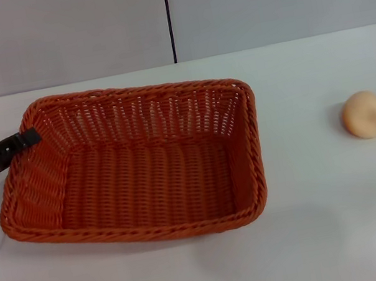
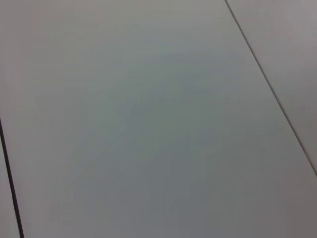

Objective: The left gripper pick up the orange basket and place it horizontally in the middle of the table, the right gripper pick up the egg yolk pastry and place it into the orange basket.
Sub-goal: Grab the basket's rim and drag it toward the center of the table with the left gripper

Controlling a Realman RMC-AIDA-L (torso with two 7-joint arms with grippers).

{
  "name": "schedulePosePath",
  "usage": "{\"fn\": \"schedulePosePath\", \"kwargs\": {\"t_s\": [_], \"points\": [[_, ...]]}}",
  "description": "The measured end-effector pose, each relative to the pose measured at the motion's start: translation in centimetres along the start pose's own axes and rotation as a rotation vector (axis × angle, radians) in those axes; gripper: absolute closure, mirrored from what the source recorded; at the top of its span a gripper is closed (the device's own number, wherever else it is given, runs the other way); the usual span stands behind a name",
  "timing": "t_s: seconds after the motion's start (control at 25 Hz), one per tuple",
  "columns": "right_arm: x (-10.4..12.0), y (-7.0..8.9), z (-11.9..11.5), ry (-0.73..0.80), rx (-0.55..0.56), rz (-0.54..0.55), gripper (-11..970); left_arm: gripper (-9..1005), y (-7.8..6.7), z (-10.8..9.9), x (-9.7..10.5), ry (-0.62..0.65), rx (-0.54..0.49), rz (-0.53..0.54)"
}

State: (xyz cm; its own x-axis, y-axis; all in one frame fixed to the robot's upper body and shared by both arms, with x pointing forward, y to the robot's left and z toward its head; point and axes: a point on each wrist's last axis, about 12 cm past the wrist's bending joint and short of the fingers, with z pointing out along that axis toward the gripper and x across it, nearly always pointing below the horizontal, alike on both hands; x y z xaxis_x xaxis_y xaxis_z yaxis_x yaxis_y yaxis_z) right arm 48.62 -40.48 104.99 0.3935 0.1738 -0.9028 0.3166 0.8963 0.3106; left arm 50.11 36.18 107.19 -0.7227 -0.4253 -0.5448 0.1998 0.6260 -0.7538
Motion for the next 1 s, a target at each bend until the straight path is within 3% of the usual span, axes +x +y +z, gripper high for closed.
{"fn": "schedulePosePath", "kwargs": {"t_s": [0.4,0.76,1.0], "points": [[-0.2,-0.2,0.2,-0.005,-0.002,-0.005,436,391,-0.2,-1.0,-0.4,0.053,0.030,-0.011],[-0.2,0.0,0.6,-0.005,-0.006,-0.003,436,391,-0.9,-1.1,-0.4,0.110,0.086,-0.005],[-0.2,0.1,0.8,-0.003,-0.010,-0.004,437,391,0.2,-1.8,-0.8,0.116,0.015,0.010]]}}
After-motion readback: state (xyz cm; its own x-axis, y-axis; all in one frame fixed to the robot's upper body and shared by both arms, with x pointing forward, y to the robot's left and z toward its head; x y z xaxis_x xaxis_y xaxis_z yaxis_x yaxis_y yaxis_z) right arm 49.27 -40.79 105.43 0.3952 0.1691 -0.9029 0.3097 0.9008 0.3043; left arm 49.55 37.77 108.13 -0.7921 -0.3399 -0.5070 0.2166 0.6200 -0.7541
